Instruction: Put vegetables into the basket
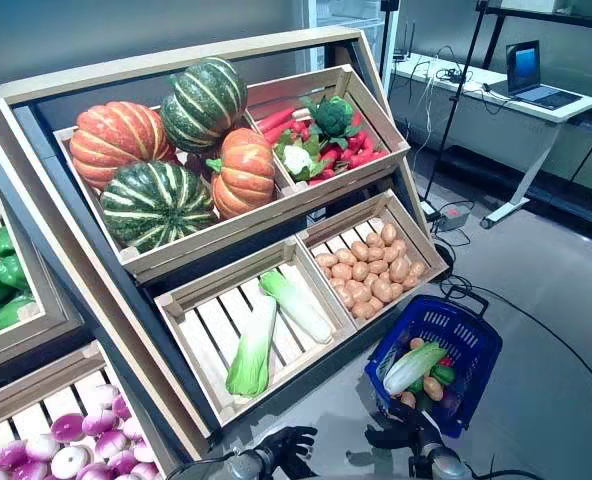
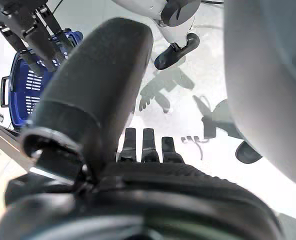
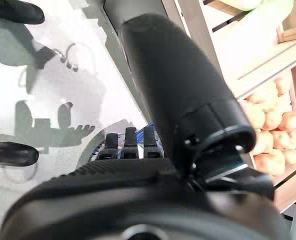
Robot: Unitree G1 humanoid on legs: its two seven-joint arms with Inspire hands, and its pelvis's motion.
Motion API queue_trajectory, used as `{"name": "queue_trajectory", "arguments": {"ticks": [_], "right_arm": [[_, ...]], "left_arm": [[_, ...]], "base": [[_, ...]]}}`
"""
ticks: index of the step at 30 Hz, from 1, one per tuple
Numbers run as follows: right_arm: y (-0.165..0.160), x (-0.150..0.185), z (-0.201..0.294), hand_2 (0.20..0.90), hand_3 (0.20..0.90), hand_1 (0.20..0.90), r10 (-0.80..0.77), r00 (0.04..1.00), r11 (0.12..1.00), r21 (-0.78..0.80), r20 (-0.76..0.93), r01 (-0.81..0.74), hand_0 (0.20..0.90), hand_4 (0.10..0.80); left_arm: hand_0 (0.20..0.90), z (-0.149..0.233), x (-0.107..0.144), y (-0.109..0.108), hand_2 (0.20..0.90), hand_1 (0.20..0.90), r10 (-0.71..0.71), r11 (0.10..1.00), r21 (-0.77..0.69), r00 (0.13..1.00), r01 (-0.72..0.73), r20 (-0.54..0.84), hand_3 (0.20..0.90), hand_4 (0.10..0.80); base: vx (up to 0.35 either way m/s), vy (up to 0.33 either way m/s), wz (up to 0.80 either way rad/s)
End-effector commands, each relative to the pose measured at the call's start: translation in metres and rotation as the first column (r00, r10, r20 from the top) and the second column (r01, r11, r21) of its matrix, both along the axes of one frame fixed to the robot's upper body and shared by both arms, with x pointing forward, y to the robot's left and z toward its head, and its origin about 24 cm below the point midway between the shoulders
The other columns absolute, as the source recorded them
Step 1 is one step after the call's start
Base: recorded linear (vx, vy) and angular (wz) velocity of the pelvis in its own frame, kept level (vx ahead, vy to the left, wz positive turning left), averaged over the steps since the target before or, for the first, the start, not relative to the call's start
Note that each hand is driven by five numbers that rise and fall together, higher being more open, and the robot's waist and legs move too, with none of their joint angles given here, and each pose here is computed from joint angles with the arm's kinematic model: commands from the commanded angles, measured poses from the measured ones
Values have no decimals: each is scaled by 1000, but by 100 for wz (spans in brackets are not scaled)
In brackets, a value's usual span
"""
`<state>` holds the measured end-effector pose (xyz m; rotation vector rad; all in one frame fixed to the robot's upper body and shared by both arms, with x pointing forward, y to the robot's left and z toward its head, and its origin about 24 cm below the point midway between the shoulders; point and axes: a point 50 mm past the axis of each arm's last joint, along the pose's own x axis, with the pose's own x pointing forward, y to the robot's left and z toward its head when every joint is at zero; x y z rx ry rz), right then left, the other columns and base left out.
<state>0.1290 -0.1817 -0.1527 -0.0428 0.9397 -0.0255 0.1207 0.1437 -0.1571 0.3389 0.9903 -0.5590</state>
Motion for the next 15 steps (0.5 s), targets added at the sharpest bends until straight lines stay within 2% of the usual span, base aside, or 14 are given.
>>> {"name": "queue_trajectory", "arguments": {"ticks": [1, 15], "right_arm": [[20, 46, 16, 900, 900, 900, 5, 991, 995, 94, 135, -17, 900, 800], [19, 41, 13, 900, 900, 900, -33, 993, 993, 114, 109, 20, 900, 800]], "left_arm": [[900, 14, 36, -3, 900, 900, -46, 999, -18, 989, 49, 138, 900, 800], [900, 9, 26, -4, 900, 900, -45, 999, -26, 996, 47, 73, 900, 800]], "base": [[0, 0, 0], [0, 0, 0]]}}
